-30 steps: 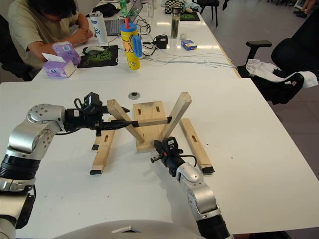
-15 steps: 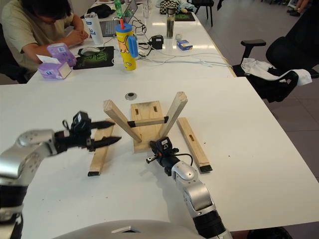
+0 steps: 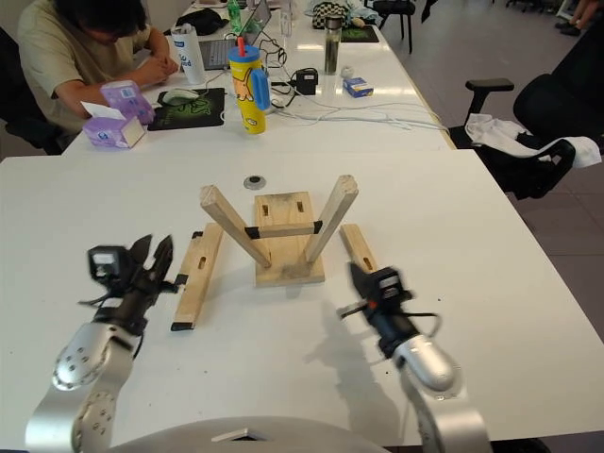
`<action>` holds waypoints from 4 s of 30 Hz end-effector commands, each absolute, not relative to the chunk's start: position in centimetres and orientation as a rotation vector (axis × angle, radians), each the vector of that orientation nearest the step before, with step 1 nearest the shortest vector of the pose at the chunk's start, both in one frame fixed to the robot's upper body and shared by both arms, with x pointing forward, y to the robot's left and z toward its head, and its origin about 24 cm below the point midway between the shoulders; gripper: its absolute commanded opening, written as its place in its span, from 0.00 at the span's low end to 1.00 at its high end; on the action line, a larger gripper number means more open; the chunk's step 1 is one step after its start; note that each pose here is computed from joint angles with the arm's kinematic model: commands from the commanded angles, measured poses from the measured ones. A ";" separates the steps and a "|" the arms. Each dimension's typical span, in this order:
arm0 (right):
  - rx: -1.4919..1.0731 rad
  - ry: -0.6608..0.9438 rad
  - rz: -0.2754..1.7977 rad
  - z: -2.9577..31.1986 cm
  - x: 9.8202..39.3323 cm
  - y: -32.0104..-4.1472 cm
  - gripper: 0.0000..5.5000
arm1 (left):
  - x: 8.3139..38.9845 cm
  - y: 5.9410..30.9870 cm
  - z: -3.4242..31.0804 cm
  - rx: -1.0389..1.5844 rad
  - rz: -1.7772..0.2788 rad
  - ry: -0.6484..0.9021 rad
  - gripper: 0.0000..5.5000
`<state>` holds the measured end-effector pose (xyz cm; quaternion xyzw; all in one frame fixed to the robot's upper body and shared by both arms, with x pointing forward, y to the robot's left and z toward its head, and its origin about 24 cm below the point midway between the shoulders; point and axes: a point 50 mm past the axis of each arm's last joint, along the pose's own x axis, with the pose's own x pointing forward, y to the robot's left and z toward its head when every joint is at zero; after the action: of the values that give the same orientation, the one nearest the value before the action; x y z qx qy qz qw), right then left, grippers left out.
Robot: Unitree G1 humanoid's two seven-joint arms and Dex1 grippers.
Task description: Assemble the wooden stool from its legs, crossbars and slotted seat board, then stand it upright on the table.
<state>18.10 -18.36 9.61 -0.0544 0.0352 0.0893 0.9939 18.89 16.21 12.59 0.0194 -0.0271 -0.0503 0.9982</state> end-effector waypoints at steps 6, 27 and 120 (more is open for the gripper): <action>-0.082 -0.145 -0.042 14.1 24.1 -18.1 0.00 | 21.5 17.6 14.7 0.185 0.158 -0.187 0.01; -0.210 0.129 0.139 9.3 23.9 -15.6 0.00 | 23.1 20.6 12.6 0.375 0.220 -0.069 0.00; 0.240 0.189 0.494 9.4 27.4 -11.6 0.43 | 21.4 23.3 3.0 -0.050 0.165 0.514 0.50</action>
<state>27.32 -11.71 9.45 0.1195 0.0844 0.2403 0.9596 21.42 23.42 3.33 -0.0183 0.2392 0.0782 0.9677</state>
